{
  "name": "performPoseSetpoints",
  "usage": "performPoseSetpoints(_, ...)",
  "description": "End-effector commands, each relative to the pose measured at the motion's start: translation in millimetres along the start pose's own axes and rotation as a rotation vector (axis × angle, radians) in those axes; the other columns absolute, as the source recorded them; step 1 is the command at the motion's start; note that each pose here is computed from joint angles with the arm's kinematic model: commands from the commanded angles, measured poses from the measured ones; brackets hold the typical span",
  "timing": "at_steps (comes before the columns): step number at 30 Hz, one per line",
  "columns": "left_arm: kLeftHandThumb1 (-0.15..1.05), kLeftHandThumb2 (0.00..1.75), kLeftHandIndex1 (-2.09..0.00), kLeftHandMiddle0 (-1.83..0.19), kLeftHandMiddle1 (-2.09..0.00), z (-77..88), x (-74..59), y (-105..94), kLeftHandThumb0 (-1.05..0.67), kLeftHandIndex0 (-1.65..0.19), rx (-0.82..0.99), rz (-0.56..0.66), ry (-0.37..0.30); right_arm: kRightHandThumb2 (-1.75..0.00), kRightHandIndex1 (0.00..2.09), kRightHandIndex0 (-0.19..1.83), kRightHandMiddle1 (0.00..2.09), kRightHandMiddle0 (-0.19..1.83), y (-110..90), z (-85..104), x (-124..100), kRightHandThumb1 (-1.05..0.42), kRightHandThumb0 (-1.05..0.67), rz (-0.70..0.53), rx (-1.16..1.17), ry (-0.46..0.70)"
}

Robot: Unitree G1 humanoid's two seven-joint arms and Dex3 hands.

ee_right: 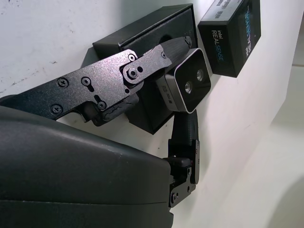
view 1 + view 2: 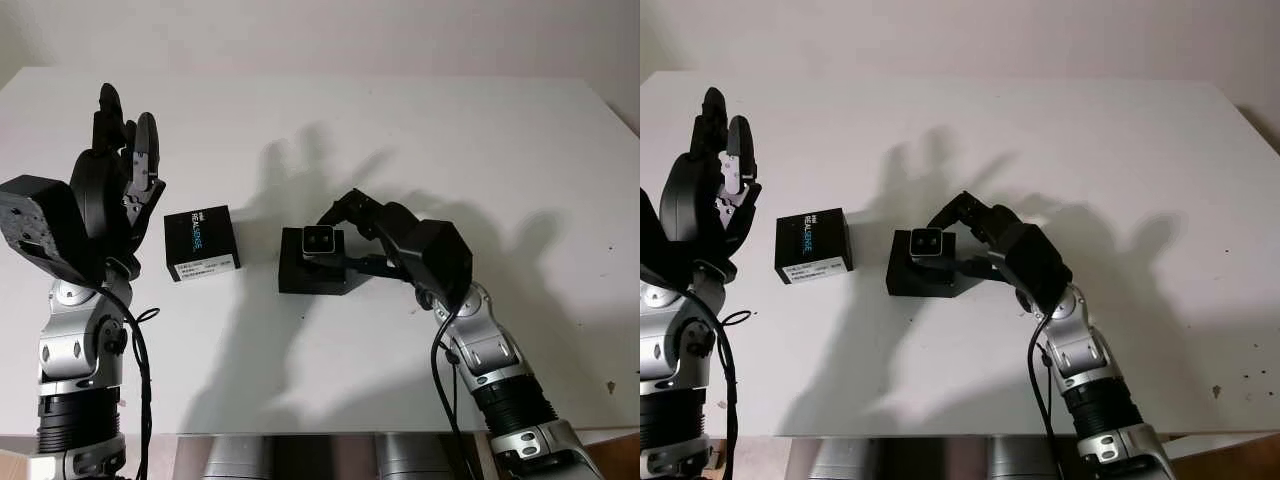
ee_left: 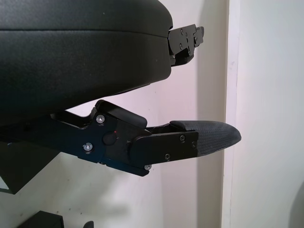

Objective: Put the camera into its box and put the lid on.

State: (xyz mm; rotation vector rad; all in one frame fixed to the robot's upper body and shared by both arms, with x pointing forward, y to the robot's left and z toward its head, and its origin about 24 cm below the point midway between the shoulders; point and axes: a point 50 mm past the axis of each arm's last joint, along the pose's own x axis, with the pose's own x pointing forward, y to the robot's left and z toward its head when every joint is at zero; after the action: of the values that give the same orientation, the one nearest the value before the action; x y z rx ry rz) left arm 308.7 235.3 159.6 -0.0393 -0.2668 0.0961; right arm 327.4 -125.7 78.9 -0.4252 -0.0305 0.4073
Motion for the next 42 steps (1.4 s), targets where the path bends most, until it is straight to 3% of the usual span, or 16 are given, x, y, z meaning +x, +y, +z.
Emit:
performPoseSetpoints(1,1.05,0.52,0.00,0.19,0.00,4.2,-1.4,1.8,-0.70,0.19,0.006,0.001,-0.021,-0.05,0.05,0.19,1.72,0.27,4.3,0.1,-0.1,-0.94,-0.48,0.006,0.017,-0.013)
performPoseSetpoints(42,1.05,0.52,0.00,0.19,0.00,3.7,-1.6,2.0,-0.70,0.19,0.018,-0.004,-0.013,-0.05,0.05,0.19,1.72,0.23,9.5,-4.8,-1.8,-0.95,-0.48,-0.004,0.004,-0.025)
